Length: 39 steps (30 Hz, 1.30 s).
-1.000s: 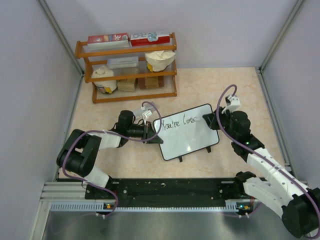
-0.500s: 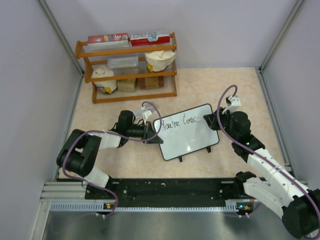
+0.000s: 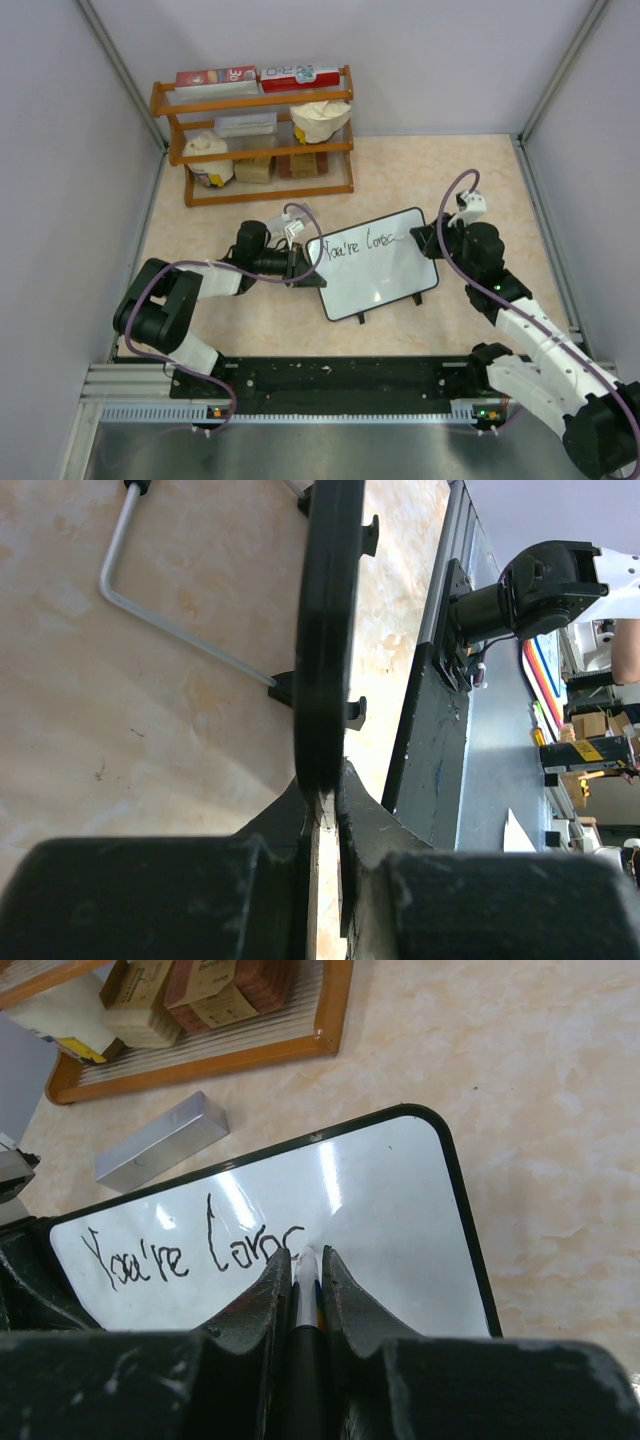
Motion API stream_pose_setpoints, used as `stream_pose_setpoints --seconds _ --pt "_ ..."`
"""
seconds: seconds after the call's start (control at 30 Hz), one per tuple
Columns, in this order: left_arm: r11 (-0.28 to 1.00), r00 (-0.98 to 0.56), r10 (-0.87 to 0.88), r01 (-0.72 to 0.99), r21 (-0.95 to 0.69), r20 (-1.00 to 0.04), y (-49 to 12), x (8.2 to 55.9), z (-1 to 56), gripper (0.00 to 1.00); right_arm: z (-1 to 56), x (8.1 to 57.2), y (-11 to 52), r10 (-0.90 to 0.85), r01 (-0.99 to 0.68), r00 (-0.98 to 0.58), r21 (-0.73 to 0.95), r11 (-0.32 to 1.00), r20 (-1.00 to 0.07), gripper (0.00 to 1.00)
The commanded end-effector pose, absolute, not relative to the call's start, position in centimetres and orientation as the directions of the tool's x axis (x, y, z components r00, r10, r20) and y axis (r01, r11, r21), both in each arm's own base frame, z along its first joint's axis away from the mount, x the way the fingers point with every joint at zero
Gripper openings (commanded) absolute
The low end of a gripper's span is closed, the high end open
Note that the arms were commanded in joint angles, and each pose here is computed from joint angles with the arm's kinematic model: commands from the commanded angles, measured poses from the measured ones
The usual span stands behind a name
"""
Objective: Write a sentence on the whiteboard
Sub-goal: Write a sentence at the center of the board.
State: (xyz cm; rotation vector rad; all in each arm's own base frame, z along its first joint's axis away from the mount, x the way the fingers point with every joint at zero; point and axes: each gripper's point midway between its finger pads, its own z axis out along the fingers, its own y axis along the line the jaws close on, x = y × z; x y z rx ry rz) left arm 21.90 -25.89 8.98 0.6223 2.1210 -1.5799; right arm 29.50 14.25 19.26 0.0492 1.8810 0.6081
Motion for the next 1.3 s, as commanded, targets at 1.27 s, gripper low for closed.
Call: stream_pose_setpoints --seconds 1.27 --pt "0.246 -0.795 0.120 0.604 -0.758 -0.594 -25.8 21.3 8.7 0.00 21.4 32.2 14.2 0.347 -0.235 -0.350 0.441 0.867 -0.870 0.00"
